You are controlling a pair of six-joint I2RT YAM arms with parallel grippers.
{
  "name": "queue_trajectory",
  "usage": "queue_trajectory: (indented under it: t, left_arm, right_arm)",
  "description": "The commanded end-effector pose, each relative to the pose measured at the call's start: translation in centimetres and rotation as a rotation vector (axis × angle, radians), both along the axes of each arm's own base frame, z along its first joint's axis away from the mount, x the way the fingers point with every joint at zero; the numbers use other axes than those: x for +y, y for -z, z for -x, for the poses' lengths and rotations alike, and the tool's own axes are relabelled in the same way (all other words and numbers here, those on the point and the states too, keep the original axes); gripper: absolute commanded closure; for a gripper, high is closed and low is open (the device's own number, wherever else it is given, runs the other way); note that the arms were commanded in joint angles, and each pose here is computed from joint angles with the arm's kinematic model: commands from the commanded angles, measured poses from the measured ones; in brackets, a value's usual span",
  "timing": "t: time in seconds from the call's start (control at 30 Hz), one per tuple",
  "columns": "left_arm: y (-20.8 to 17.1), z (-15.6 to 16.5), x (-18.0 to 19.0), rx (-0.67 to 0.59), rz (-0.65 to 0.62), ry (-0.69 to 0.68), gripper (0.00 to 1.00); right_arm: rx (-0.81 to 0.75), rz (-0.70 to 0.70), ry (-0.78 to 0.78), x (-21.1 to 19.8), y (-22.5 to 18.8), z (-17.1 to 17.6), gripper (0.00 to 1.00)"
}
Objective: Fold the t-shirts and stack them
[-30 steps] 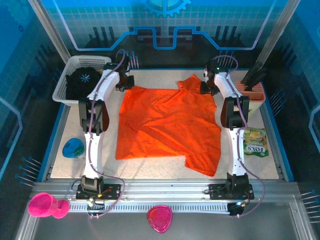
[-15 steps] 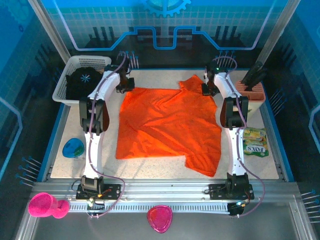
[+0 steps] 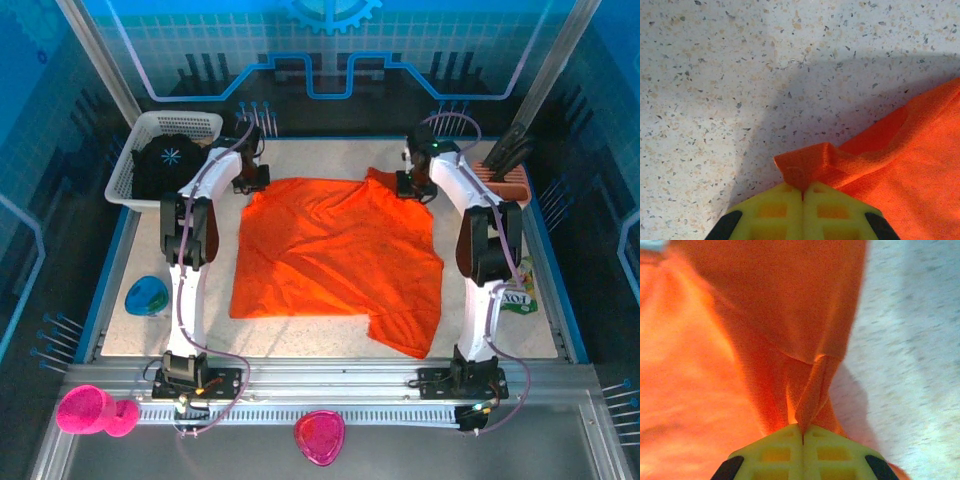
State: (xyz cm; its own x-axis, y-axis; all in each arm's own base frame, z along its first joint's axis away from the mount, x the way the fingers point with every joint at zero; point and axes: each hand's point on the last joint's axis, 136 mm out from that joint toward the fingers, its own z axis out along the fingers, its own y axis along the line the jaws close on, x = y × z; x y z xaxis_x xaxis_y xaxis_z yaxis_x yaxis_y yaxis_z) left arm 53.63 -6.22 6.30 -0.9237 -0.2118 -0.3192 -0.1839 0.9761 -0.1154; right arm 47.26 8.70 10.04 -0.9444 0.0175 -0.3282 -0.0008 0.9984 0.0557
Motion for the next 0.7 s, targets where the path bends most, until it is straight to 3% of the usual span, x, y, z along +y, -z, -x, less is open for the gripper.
queue_trajectory:
  t: [0.0,0.13,0.27,0.4,0.5,0.6,0.67]
  left_arm:
    - [-1.4,-0.2,0.1,-0.034,0.008,0.001,1.0]
    - [-1.0,-0.1,0.2,-0.026,0.005,0.0,1.0]
    - [-0.8,0.1,0.2,-0.023,0.005,0.002,1.0]
    - [-1.0,0.1,0.3,-0.024,0.001,0.003,1.0]
    - [-0.9,0.2,0.3,-0.024,-0.002,0.004,1.0]
    - [-0.8,0.3,0.2,-0.022,0.003,0.003,1.0]
    - [-0.6,0.3,0.1,-0.02,0.007,0.003,1.0]
  right_arm:
    - [0.045,-0.077,0.01,4.2,2.9,2.5,1.0]
    - [0.103,-0.108,-0.012,7.6,5.3,5.1,0.99]
    - [0.119,-0.084,-0.032,9.0,5.3,5.8,0.75]
    - [0.066,-0.012,0.008,6.9,2.0,5.1,0.58]
    - [0.02,0.011,0.068,4.5,-0.4,4.4,0.52]
    - [0.019,-0.018,0.166,1.6,-0.8,3.8,0.47]
    - [0.035,-0.072,0.227,0.4,0.0,3.2,0.36]
